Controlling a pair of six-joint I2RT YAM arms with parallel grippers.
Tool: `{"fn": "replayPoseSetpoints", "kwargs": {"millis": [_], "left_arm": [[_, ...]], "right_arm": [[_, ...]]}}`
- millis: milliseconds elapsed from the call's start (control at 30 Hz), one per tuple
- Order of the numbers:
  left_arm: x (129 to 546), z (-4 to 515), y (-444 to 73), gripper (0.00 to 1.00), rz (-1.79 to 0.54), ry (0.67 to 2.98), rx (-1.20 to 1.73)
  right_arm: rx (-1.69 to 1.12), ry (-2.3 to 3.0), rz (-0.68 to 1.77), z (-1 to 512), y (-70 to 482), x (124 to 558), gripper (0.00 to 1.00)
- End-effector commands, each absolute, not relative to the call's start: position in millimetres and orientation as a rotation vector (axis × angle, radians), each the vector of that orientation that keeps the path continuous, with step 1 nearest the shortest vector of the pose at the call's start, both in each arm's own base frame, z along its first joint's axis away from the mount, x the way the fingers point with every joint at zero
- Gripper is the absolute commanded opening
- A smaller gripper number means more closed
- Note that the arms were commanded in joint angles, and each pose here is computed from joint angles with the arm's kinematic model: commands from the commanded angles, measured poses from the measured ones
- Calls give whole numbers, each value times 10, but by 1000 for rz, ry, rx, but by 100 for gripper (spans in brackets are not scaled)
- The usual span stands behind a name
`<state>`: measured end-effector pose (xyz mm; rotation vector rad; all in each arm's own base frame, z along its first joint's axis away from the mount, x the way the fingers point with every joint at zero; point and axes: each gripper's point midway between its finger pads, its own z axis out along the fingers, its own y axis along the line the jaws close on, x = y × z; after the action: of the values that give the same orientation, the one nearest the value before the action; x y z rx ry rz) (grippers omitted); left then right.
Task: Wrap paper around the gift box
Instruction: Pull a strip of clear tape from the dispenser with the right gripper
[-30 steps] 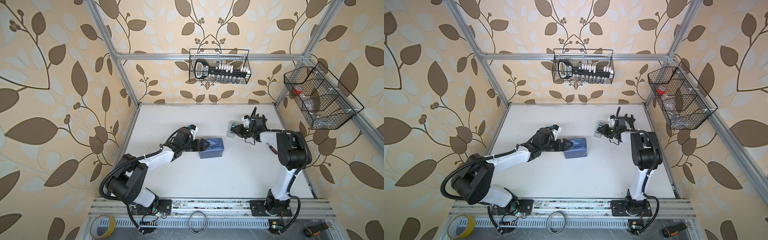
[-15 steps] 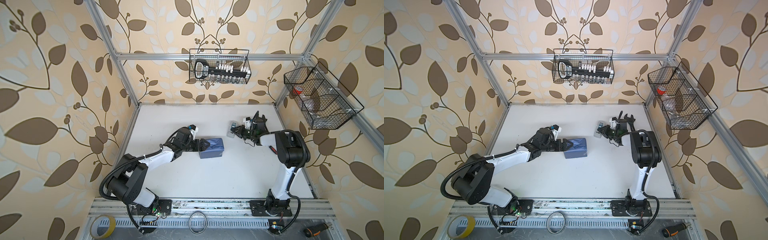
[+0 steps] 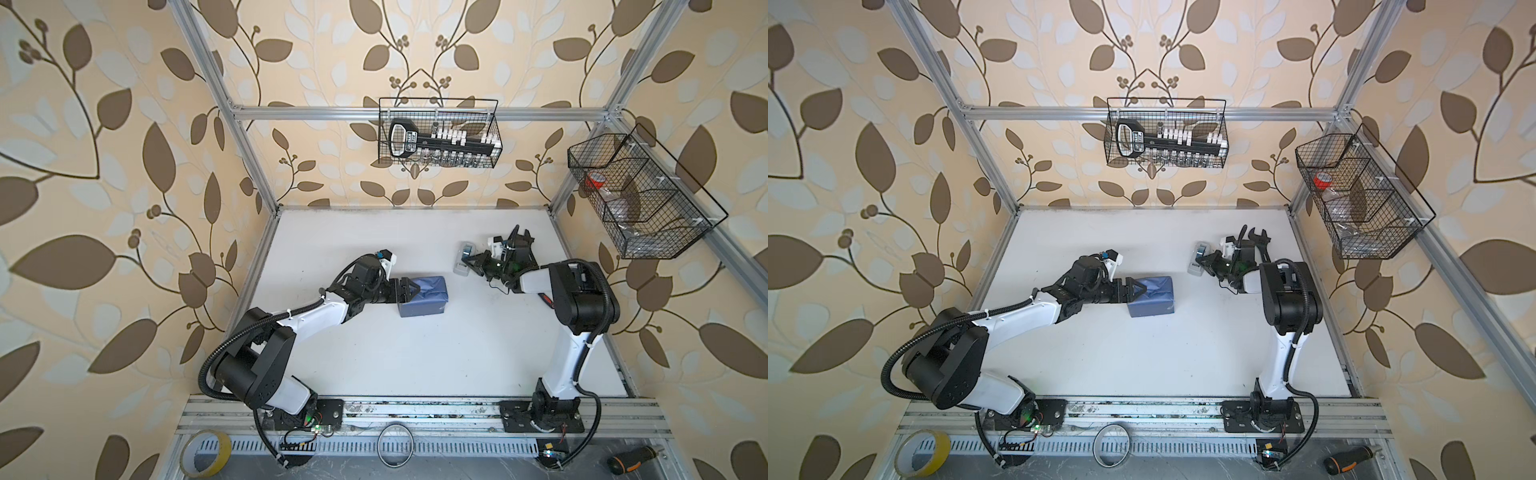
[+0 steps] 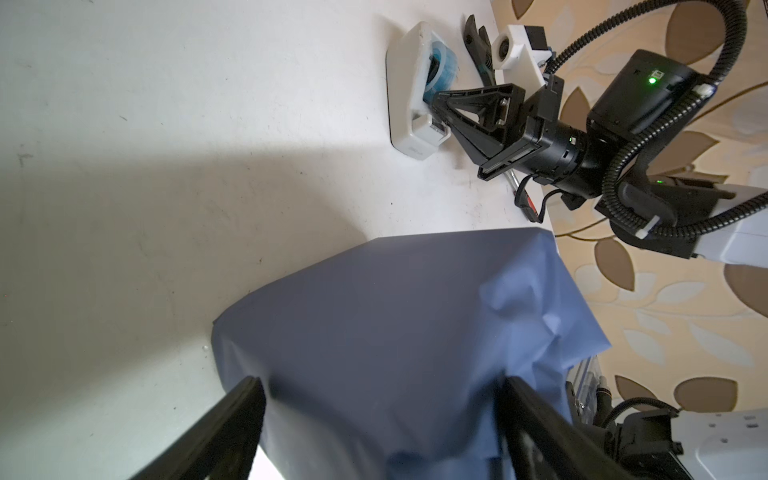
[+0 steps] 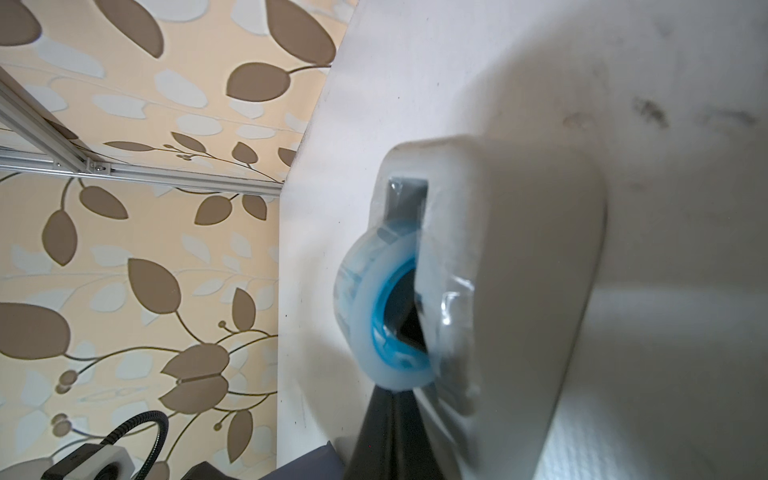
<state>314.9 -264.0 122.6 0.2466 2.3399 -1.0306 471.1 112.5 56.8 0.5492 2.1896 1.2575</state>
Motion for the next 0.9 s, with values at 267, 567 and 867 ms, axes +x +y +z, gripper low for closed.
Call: {"fn": "replayPoseSetpoints", "kwargs": {"millis": [267, 567, 867], "left_arm": [[2944, 805, -2487, 89, -948, 2506, 235], [2952, 788, -2489, 89, -945, 2509, 234], [2960, 766, -2487, 89, -939, 2514, 231]], "right_arm": [[551, 2041, 1453, 948, 1245, 4720, 0], [552, 1991, 1511, 1087, 1298, 4580, 0], [560, 2022, 1508, 968, 1427, 4364, 0]]}}
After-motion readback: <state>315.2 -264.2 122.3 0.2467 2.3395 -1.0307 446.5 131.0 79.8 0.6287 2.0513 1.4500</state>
